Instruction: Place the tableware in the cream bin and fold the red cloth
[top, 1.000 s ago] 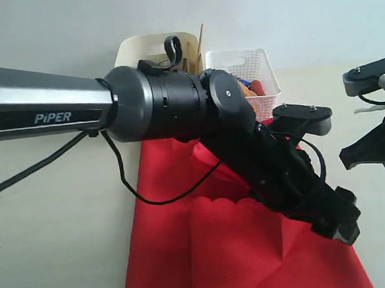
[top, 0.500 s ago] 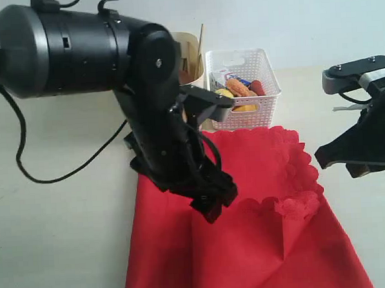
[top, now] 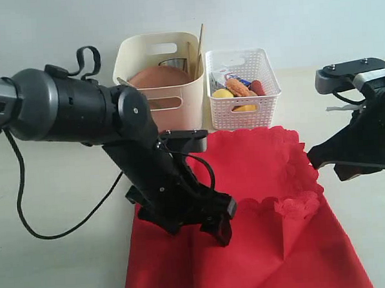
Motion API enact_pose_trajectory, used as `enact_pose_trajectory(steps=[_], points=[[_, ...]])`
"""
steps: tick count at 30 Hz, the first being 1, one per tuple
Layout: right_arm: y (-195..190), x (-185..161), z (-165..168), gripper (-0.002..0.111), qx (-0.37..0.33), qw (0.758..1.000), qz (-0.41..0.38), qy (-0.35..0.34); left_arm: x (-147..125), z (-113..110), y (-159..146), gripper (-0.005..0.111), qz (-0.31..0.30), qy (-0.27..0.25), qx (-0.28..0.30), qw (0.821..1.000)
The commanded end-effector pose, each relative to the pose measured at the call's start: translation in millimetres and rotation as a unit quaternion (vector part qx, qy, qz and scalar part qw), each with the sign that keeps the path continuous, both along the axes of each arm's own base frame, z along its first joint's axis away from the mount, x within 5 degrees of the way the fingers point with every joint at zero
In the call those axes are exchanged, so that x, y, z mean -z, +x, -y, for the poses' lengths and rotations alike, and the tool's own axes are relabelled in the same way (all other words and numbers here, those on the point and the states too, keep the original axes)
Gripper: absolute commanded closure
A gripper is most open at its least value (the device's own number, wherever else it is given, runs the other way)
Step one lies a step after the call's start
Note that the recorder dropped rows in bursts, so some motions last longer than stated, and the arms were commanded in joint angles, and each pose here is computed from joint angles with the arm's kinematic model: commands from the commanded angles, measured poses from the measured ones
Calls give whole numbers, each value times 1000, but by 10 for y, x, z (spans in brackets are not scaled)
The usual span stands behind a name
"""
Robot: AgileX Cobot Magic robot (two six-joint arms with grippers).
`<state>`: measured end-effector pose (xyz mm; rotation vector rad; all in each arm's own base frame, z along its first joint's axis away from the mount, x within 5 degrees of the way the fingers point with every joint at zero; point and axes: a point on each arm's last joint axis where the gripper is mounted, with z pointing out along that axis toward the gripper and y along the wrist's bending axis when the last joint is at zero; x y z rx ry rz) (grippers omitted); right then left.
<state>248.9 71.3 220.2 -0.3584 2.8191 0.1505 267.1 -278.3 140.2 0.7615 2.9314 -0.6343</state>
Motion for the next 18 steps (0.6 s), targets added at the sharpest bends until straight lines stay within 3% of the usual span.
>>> enact_pose_trajectory(steps=[1, 6, 11, 15, 18], points=[[7, -31, 6, 108, -2, 1000, 7, 2, 94, 44, 6, 25, -11, -17, -15, 1000], [9, -32, 5, 108, -2, 1000, 8, 3, 67, 187, -94, 25, -38, -90, 33, 995], [10, -32, 4, 108, -2, 1000, 9, 3, -67, 344, -262, 26, -78, -177, 83, 978], [10, -32, 4, 108, -2, 1000, 9, 3, -161, 431, -430, 39, -94, -195, 123, 969], [15, -34, 7, 108, -3, 1000, 12, 1, -175, 491, -567, 40, -108, -196, 157, 962]])
